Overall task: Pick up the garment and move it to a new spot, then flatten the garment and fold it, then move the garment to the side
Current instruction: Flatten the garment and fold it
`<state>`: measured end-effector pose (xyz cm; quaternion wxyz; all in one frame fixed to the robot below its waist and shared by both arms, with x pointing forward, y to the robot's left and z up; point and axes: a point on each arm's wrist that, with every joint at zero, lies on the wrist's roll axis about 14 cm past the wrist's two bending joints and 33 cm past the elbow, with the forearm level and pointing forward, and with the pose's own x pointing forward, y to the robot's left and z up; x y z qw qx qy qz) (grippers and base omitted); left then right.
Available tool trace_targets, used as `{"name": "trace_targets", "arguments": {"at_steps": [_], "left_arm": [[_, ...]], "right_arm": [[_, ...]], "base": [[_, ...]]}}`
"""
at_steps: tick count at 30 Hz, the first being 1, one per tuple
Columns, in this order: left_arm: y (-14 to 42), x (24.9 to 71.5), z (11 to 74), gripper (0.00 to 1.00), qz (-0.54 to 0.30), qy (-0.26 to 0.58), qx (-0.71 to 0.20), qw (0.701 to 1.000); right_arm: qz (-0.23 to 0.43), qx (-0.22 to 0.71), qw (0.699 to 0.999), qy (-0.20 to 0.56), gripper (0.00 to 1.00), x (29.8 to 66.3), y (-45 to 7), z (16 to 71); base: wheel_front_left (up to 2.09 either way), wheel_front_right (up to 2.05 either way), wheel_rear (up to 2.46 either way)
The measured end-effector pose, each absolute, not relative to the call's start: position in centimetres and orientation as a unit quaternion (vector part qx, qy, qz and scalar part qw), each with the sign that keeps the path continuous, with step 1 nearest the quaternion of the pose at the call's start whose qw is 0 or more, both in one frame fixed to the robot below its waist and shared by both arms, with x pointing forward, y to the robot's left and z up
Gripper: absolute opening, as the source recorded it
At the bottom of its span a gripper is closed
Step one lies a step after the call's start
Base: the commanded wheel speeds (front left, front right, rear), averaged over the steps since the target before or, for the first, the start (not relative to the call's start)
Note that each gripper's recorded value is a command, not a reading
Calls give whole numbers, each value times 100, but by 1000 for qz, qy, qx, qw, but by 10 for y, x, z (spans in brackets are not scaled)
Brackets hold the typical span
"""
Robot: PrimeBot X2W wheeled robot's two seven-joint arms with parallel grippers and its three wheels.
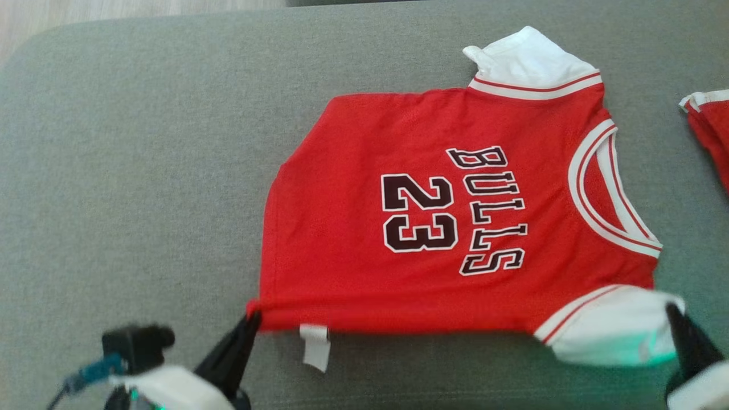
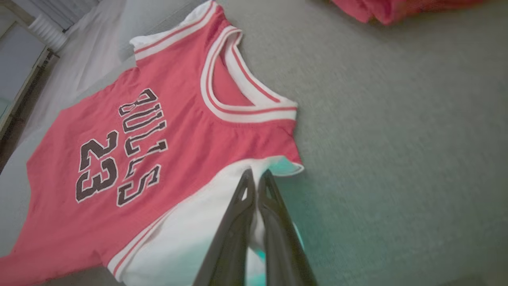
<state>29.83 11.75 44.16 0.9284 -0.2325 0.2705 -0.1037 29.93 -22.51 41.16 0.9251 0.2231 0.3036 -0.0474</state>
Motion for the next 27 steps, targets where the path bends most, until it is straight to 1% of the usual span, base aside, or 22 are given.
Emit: {"name": "trace_targets", "arguments": {"at_steps": [7, 13, 14, 15, 16, 17, 20, 23, 25, 27], "left_arm": [[116, 353, 454, 0, -141, 263, -196, 934], [113, 393, 439, 0, -161, 299, -158, 927], [114, 399, 435, 7, -160, 303, -152, 927], [115, 405, 433, 31, -157, 306, -149, 927], [115, 410, 429, 50, -155, 311, -147, 926], [114, 412, 425, 100, -156, 318, -143, 924], [114, 414, 415, 100, -154, 326, -125, 924], [115, 416, 420, 100, -148, 306, -132, 931], [122, 414, 426, 100, -130, 289, -140, 938], [131, 404, 426, 100, -110, 283, -151, 941]], "right_arm": [[-1, 164, 940, 297, 0, 371, -210, 436], [23, 134, 934, 330, 0, 420, -196, 429], [23, 128, 934, 334, 0, 427, -196, 427], [23, 124, 932, 339, 35, 433, -196, 424], [23, 121, 932, 341, 100, 438, -196, 422], [21, 114, 932, 343, 100, 443, -197, 421], [12, 97, 940, 328, 100, 453, -204, 424], [9, 87, 950, 301, 100, 456, -208, 436], [10, 60, 956, 288, 100, 452, -215, 444], [12, 27, 956, 293, 100, 439, -222, 445]], "base": [[0, 0, 0], [0, 0, 0], [0, 0, 0], [0, 0, 0], [0, 0, 0], [0, 0, 0], [0, 0, 0], [0, 0, 0], [0, 0, 0], [0, 0, 0]]}}
